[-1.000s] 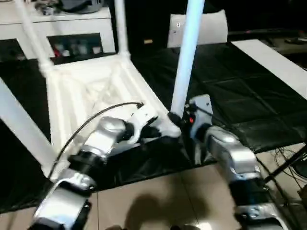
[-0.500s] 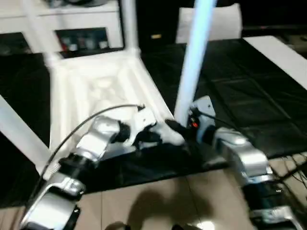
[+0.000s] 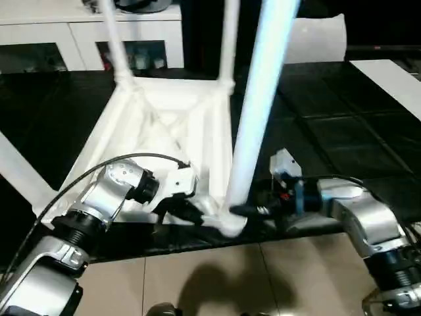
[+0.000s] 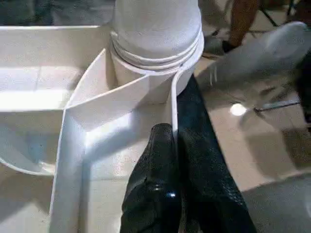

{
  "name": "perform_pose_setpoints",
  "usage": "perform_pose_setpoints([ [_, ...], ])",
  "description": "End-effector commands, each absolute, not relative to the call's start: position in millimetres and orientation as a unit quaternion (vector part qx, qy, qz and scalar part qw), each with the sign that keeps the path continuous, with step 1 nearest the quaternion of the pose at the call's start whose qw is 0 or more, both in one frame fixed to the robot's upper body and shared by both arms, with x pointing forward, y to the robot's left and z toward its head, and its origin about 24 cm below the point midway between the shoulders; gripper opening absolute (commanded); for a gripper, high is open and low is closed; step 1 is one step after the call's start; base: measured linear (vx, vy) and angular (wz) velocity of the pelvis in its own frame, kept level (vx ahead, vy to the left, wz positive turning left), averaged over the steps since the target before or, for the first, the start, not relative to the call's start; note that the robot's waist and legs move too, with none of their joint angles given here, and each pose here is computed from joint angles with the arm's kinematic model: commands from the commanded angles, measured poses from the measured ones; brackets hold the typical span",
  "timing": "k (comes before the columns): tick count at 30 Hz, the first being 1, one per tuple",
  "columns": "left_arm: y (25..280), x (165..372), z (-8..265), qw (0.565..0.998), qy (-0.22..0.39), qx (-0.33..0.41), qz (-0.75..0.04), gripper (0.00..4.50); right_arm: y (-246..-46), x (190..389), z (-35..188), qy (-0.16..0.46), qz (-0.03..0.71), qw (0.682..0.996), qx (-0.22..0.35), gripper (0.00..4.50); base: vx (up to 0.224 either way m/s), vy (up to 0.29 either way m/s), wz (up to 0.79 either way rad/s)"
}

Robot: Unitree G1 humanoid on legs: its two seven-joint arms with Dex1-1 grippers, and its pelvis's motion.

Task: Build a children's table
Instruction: Rotate leg to tighten

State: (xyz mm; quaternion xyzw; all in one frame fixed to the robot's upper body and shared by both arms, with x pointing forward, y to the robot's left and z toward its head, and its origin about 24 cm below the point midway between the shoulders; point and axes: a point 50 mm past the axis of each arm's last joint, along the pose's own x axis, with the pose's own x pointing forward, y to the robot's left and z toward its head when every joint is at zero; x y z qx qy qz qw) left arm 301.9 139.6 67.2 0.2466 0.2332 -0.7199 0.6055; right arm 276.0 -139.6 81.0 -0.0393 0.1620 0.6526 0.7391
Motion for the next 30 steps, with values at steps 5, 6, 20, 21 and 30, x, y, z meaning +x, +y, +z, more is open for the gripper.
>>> perform_pose_setpoints([
  [5, 129, 298, 74, 0.552, 0.221, 0.264, -0.760, 0.00, -134.7, 271.5, 85, 0.151, 0.681, 0.716, -0.034, 2.29, 0.000, 0.000, 0.00],
  [6, 128, 298, 74, 0.551, 0.221, 0.264, -0.760, 0.00, -132.9, 270.6, 84, 0.151, 0.684, 0.713, -0.031, 2.20, 0.000, 0.000, 0.00],
  [20, 122, 311, 75, 0.656, 0.214, 0.215, -0.691, 0.00, -121.9, 264.8, 78, 0.144, 0.629, 0.763, 0.020, 1.88, 0.000, 0.000, 0.00],
  [21, 121, 312, 75, 0.671, 0.214, 0.206, -0.679, 0.00, -120.5, 267.3, 77, 0.142, 0.609, 0.780, 0.020, 1.88, 0.000, 0.000, 0.00],
  [30, 93, 334, 78, 0.806, 0.206, 0.144, -0.536, 0.00, -91.8, 300.1, 67, 0.162, 0.367, 0.914, 0.064, 1.87, 0.000, 0.000, 0.00],
])
